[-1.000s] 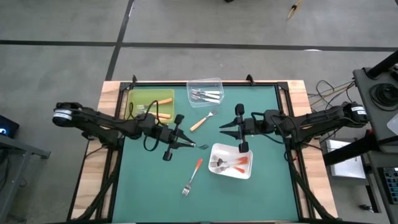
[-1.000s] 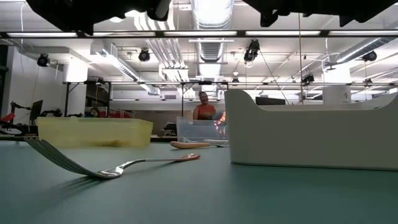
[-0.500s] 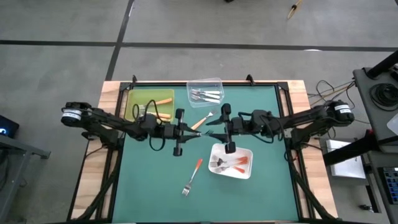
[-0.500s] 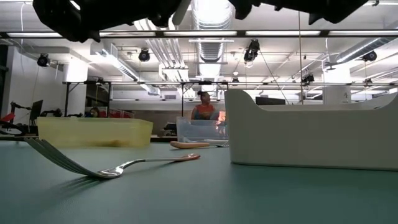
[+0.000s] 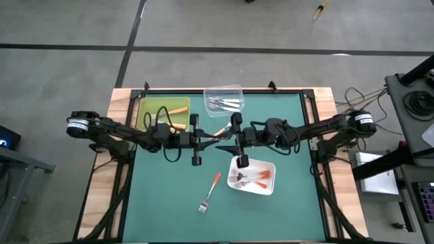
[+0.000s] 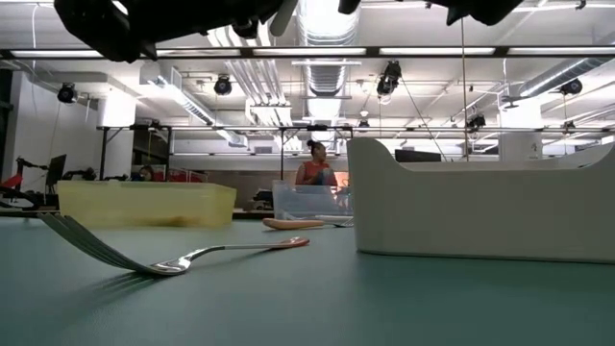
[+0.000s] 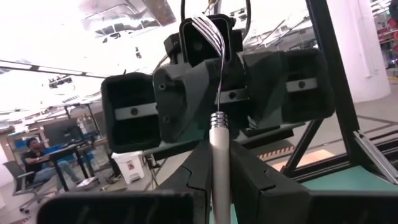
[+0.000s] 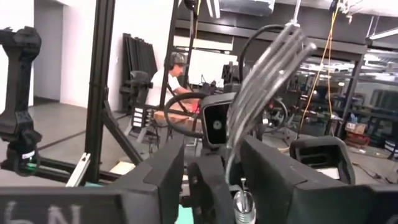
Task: Sort silverware by color (type)
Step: Put the white fork into the transparent bin
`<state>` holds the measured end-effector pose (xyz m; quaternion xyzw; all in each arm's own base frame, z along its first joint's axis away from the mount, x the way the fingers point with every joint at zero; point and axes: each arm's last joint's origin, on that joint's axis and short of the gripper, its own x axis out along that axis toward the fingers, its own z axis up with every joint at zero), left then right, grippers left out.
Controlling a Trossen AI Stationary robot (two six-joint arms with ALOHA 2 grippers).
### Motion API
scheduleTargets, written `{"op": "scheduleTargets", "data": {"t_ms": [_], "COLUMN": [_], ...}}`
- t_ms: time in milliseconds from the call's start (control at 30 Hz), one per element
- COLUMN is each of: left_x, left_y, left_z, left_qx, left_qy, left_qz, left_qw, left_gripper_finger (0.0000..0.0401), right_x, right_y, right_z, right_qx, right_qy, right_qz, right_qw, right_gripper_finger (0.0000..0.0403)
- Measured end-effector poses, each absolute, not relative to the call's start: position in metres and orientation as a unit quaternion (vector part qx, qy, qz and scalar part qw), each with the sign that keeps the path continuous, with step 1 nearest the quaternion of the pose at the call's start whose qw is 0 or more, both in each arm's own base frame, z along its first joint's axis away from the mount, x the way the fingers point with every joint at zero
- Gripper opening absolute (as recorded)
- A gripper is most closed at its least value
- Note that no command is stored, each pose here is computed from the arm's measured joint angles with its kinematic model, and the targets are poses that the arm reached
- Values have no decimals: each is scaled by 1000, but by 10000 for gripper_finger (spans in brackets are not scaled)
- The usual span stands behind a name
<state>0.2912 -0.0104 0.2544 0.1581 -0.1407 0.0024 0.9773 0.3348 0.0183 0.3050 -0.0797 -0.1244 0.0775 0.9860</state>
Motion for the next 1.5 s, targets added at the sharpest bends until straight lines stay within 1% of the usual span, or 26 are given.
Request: {"op": "scheduleTargets", "data": {"t_ms": [100,233,300,467,633,900,1000,1100,1200,1300,1400,1500], "left_x": [291,291,291,291,291,290,291,289,280,266,249,232], "left_y": [-11,-11,-11,-11,-11,-11,-10,-8,-6,-1,3,8], "left_z": [255,255,255,255,255,256,255,256,266,276,288,301], "left_qx": [158,157,155,146,147,135,126,126,144,183,218,237], "left_qy": [-145,-144,-143,-143,-144,-147,-139,-127,-108,-63,-33,-28], "left_qz": [2,1,2,3,-1,-4,-5,0,37,108,178,218], "left_qw": [977,977,978,979,979,980,982,984,983,975,959,946], "left_gripper_finger": [17,17,17,18,46,63,85,122,162,196,221,235], "right_x": [340,342,342,341,340,340,340,339,332,327,328,335], "right_y": [18,18,18,18,18,18,18,16,11,3,-13,-36], "right_z": [306,304,303,304,304,301,300,300,304,307,311,320], "right_qx": [-79,-77,-74,-68,-64,-63,-63,-63,-71,-86,-102,-113], "right_qy": [-126,-125,-123,-119,-117,-101,-97,-79,-54,-34,1,25], "right_qz": [76,73,63,52,54,43,42,12,-37,-87,-131,-172], "right_qw": [986,986,988,989,990,992,992,995,995,992,986,978], "right_gripper_finger": [104,28,17,10,8,8,8,8,8,8,8,8]}}
